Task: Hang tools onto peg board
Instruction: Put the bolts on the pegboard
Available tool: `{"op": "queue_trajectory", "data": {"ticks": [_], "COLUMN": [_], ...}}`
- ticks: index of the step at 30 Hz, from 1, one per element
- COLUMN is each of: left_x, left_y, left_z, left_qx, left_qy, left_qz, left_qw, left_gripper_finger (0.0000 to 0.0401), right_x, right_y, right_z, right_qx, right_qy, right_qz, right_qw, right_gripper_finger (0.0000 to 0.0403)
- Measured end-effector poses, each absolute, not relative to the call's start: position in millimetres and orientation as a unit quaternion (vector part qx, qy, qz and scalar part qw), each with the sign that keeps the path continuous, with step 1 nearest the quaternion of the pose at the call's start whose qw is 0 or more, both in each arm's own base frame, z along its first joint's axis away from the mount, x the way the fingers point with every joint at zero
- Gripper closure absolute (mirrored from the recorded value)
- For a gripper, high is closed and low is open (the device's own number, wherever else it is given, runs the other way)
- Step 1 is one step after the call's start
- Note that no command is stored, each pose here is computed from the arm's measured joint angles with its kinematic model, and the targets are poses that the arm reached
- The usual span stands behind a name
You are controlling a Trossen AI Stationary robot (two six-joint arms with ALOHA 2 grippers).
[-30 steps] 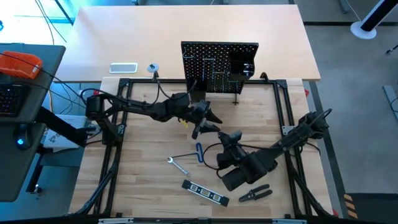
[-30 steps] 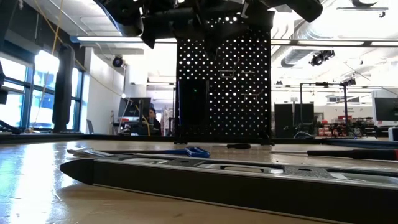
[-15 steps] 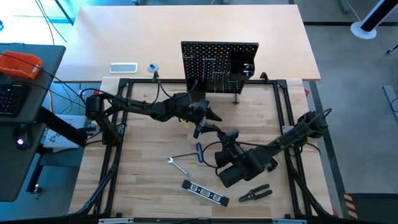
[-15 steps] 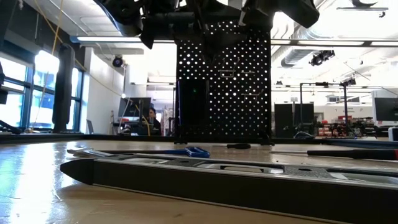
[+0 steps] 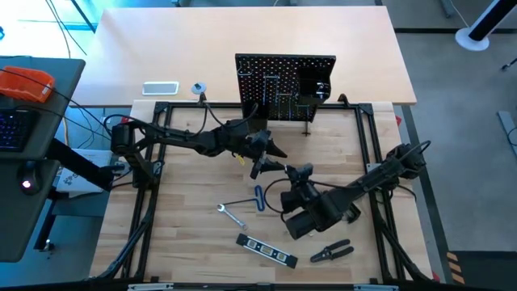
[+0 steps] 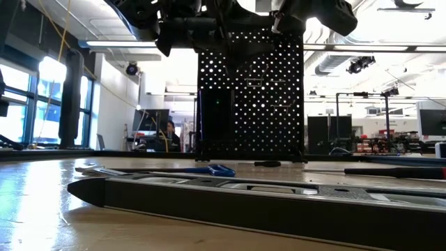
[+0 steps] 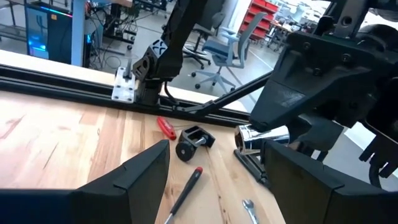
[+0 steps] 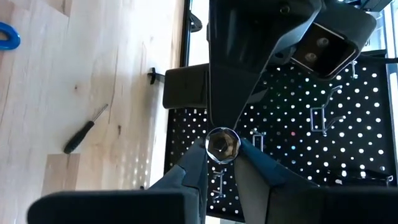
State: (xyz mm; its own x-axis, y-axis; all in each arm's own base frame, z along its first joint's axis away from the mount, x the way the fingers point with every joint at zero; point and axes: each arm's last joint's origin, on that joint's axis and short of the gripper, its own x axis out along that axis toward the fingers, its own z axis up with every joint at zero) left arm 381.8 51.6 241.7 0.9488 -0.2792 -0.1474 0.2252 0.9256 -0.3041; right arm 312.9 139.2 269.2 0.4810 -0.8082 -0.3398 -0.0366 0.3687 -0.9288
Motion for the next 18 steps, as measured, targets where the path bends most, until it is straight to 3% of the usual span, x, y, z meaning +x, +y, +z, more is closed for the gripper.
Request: {"op": "queue_trajectory", "data": {"ticks": [18], "left_x": [380], "left_y": [54], "left_z": [240], "left_qx": [-0.142], "left_qy": [0.102], "left_qz": [-0.143], "left_qw": [0.974], "left_gripper_finger": [0.0152], "right_x": [327], "right_y": [127], "right_z": [269], "right_qx": [-0.476], "right_qy": [0.446], "right_qz": [-0.253], "right_qw": [0.715], "right_gripper_finger": [0.0352]}}
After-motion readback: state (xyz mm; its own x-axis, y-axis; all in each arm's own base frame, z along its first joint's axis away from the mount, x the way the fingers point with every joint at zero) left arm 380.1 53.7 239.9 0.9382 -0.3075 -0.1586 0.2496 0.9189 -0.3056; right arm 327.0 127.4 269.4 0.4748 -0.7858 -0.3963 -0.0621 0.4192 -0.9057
